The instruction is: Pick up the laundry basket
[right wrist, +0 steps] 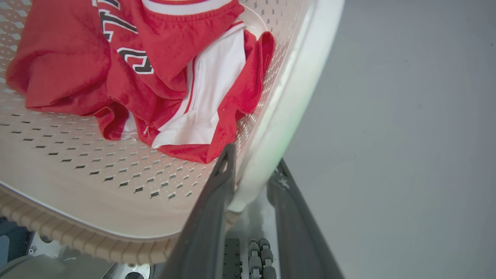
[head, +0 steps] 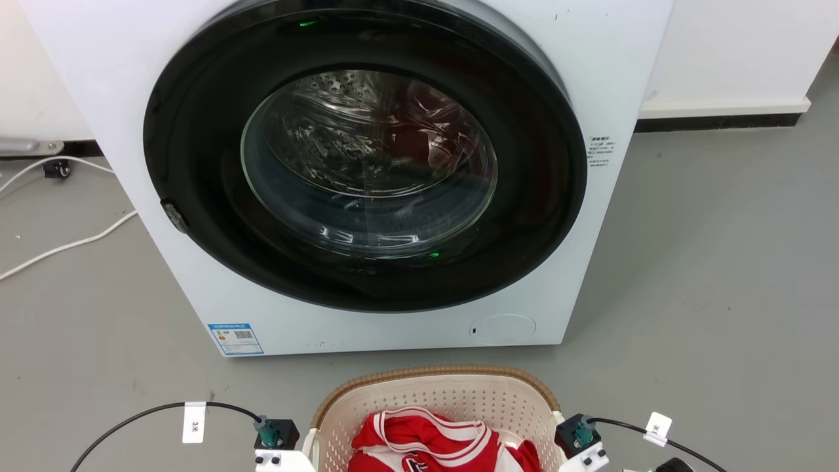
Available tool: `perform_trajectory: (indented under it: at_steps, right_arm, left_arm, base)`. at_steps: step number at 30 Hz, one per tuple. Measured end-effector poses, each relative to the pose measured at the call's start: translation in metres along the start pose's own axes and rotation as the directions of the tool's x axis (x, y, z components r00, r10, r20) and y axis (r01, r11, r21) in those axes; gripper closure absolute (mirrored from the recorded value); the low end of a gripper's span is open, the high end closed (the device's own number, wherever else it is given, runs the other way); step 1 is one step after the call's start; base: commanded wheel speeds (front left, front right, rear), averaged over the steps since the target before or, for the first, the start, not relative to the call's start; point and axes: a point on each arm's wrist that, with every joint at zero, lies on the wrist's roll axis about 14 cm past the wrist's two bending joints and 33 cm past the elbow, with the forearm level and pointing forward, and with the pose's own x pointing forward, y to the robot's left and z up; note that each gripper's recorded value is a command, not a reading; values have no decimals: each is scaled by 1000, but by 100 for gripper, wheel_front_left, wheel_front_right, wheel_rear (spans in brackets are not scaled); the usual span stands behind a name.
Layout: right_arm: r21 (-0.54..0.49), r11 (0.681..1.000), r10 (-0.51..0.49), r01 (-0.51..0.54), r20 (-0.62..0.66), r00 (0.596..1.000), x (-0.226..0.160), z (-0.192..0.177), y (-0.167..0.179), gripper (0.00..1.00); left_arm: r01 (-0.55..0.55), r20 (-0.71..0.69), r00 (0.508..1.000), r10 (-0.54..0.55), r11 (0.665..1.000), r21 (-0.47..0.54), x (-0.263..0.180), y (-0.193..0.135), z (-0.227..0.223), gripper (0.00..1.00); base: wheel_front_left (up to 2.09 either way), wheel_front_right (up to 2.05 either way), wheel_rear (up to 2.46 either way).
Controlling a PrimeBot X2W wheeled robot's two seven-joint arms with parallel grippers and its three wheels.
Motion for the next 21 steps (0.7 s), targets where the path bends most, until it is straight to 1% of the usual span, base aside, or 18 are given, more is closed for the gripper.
perform_trajectory:
  at_steps: [8, 21]
  right_arm:
    - [10, 1000, 1, -1, -16, 1000, -6, -3, 3, 100]
    - [21, 1000, 1, 0, -47, 999, -11, -10, 2, 100]
  left_arm:
    - [1, 8, 1000, -1, 1000, 14, -6, -1, 2, 100]
    - [18, -31, 999, -17, 1000, 17, -12, -6, -4, 100]
  base:
    - [0, 0, 0]
    - [0, 0, 0]
